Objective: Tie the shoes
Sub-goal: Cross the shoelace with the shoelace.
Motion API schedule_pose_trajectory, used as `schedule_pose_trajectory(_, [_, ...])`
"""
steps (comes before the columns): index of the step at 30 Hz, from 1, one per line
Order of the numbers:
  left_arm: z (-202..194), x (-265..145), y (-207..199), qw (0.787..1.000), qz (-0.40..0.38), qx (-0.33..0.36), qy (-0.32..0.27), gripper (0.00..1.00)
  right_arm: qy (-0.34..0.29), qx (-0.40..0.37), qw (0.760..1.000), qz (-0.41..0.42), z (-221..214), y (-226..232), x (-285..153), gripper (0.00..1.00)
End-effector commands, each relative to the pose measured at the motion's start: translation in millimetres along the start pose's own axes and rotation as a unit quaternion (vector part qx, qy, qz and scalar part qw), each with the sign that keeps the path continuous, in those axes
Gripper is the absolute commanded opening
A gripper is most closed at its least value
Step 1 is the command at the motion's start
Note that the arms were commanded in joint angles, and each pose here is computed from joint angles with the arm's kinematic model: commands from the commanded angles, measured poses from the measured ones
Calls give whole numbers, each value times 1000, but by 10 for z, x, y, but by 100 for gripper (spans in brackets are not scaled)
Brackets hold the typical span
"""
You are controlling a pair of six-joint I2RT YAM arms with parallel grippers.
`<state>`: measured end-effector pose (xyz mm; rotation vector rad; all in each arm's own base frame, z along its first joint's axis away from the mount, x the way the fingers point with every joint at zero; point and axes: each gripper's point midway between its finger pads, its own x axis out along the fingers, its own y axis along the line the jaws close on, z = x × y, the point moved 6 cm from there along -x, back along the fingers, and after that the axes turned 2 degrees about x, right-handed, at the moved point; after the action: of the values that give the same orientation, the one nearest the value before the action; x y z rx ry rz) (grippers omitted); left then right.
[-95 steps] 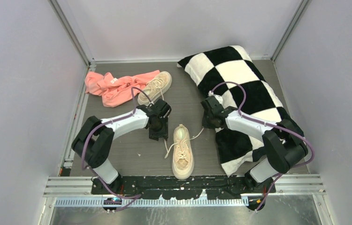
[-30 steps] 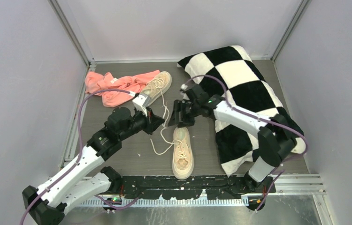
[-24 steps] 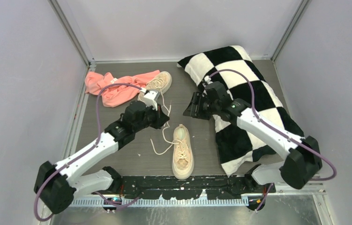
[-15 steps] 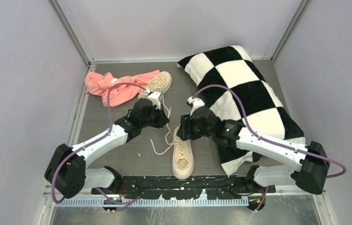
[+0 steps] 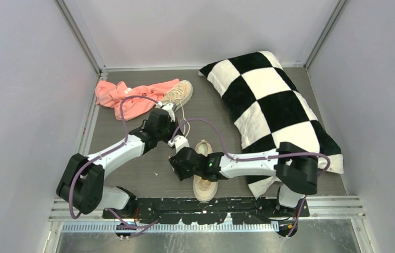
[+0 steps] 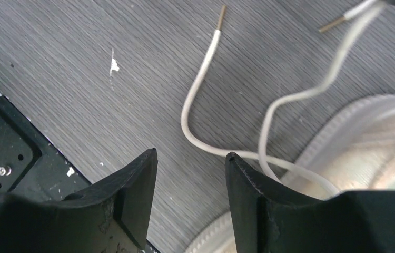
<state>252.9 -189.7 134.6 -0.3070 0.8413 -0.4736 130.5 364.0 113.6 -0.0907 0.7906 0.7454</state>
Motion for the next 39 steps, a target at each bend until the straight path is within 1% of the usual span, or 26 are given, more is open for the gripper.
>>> schedule_pose_trajectory(1, [132, -38, -12, 1000, 12, -13, 1, 0, -62, -13, 998, 1, 306, 187, 164, 56])
schedule_pose_trajectory(6, [126, -9, 19, 1000, 11, -21, 5, 1, -53, -30, 998, -11, 266, 221, 357, 56])
schedule_pose_trajectory(13, [91, 23, 54, 999, 5, -37, 13, 1, -26, -64, 997, -22, 38, 267, 549, 55])
schedule_pose_trajectory(15, [76, 43, 59, 999, 1, -45, 13, 0, -20, -78, 996, -31, -51, 282, 587, 53])
schedule_pose_trajectory(20, [65, 69, 75, 998, -1, -54, 14, 1, -8, -109, 992, -58, -188, 268, 644, 44])
schedule_pose_trajectory(21, [62, 71, 81, 998, -1, -55, 15, 1, -5, -112, 992, -63, -209, 260, 653, 39])
schedule_pose_trajectory(22, [59, 72, 85, 998, -1, -56, 16, 0, -5, -114, 991, -69, -208, 253, 657, 20])
schedule_pose_trajectory(23, [50, 74, 93, 998, 0, -56, 16, 1, -5, -117, 990, -76, -206, 240, 651, 4])
schedule_pose_trajectory(24, [45, 75, 98, 998, -1, -57, 16, 1, -8, -118, 990, -81, -185, 231, 621, 1])
schedule_pose_trajectory(25, [39, 75, 106, 998, 0, -58, 17, 0, -13, -116, 990, -85, -150, 220, 571, 1])
schedule_pose_trajectory(27, [25, 65, 111, 998, 1, -59, 19, 1, -30, -104, 990, -87, -49, 197, 406, 0])
schedule_pose_trajectory(31, [19, 20, 129, 998, 9, -60, 17, 1, -67, -66, 994, -63, 150, 159, -57, 1])
schedule_pose_trajectory(34, [-5, -7, 141, 998, 10, -57, 20, 0, -78, -40, 995, -42, 152, 94, -332, 1])
schedule_pose_trajectory(37, [-62, -56, 171, 997, 27, -64, 37, 0, -76, -19, 997, -17, 92, 30, -569, 0])
schedule_pose_trajectory(39, [-114, -82, 144, 997, 12, -66, 45, 1, -79, -1, 997, -8, 68, -25, -724, 1])
